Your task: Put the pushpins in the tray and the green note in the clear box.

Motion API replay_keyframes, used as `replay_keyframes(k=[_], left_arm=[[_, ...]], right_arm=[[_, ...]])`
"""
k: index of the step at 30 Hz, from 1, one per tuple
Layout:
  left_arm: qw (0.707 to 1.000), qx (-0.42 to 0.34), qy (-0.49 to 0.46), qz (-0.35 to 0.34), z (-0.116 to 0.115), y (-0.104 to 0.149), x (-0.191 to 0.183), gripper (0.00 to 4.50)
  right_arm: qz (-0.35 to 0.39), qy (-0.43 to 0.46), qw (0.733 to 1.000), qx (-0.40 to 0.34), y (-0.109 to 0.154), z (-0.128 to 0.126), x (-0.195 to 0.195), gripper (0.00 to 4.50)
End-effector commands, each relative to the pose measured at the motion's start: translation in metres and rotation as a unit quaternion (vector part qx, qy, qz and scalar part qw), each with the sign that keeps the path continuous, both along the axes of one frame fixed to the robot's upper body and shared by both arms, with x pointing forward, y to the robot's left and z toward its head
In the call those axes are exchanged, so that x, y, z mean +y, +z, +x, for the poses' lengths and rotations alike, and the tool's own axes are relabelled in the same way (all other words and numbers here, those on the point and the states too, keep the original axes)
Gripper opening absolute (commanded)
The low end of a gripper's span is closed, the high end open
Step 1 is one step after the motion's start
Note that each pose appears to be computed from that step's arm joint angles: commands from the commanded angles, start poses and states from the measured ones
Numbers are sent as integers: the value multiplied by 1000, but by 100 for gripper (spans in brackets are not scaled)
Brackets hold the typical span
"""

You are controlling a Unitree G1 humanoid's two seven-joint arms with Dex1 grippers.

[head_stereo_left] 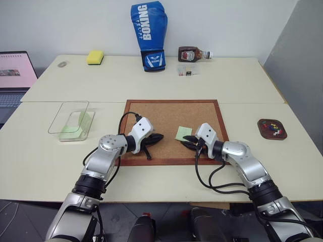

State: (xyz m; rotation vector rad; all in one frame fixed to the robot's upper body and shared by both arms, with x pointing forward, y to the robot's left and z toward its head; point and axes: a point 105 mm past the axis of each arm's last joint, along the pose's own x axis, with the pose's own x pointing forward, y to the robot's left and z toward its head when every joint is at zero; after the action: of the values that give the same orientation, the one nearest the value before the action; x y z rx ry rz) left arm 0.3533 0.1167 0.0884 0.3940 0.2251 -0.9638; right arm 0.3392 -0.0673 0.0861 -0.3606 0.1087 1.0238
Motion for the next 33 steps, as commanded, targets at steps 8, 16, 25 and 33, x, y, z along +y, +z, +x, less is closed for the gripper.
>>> replay_keyframes(k=[8,16,25,33], left_arm=[[1000,9,1,10,-2,-8,0,0],[1000,19,7,-11,-3,-5,1,0],[974,85,-3,-209,-1,57,-12,76],[896,220,-2,-385,-6,92,-11,209]], right_arm=[[-3,16,998,-65,28,0,3,3],[-17,41,989,-138,69,-13,0,3],[-70,34,976,-202,83,-12,-15,0],[-135,24,943,-302,89,-9,-30,0]])
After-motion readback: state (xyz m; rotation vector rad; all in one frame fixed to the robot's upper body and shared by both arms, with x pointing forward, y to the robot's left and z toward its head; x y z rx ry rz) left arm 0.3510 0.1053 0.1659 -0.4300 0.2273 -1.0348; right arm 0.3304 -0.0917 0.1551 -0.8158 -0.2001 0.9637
